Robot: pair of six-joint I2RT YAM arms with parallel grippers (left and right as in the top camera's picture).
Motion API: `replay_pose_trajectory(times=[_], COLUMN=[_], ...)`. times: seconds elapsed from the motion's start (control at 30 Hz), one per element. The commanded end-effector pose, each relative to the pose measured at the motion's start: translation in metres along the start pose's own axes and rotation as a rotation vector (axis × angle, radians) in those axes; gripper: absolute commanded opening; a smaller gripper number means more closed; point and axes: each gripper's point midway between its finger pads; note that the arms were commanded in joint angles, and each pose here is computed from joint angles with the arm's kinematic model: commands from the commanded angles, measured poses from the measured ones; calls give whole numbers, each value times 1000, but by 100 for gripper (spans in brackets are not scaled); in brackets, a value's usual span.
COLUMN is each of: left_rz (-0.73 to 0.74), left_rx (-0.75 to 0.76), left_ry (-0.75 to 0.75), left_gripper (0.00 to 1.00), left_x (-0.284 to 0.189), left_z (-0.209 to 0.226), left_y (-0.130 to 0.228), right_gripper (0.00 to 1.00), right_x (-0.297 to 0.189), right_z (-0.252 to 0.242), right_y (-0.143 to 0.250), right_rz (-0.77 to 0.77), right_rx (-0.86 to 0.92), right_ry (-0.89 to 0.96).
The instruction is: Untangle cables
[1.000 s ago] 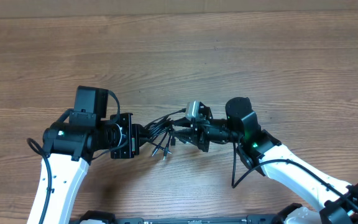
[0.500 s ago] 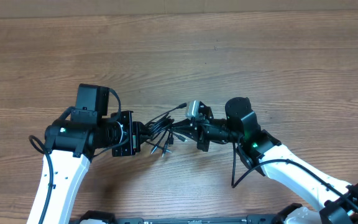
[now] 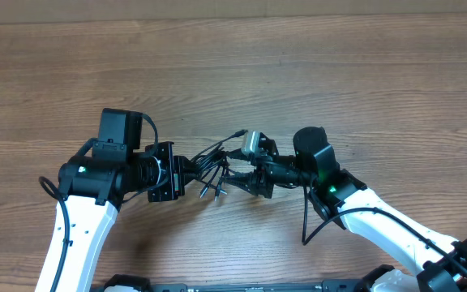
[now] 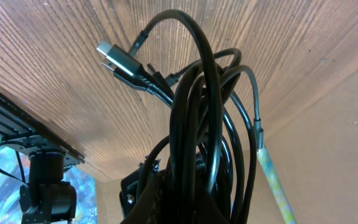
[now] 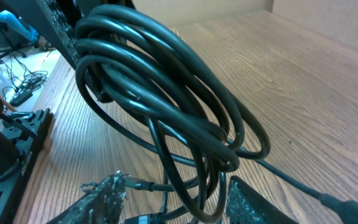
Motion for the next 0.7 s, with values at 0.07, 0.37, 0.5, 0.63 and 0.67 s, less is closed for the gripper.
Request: replay_pose_trajectory(times=[0.07,0.37,0.5,0.63,0.67], left_rz=[41,68,66,25,10], left_rx=[-8,-7,-7,-9,-14], left_ry=[16,12,13,15,15], left_gripper=[4,4,4,4,4], left_x=[-4,-4,-4,-4,-4], left_z=[-7,-6,-6,-6,-6], left_y=[11,16,16,9,6], right_gripper=[38,17,4,4,4], right_x=[2,2,2,2,2], right_z=[2,2,1,1,1], right_y=[-3,-3,-3,-3,-3], right_rz=[-3,-3,-3,-3,-3], right_rx=[-6,-7,-11,-10,-10], right_ry=[-4,-4,-4,-4,-4])
Point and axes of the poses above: each gripper's point midway between its finger pads, its own x axis out along the fingers, its own z axis along the line the jaws close on, y = z × x, and after that the axes turned 12 degrees about x, right-handed
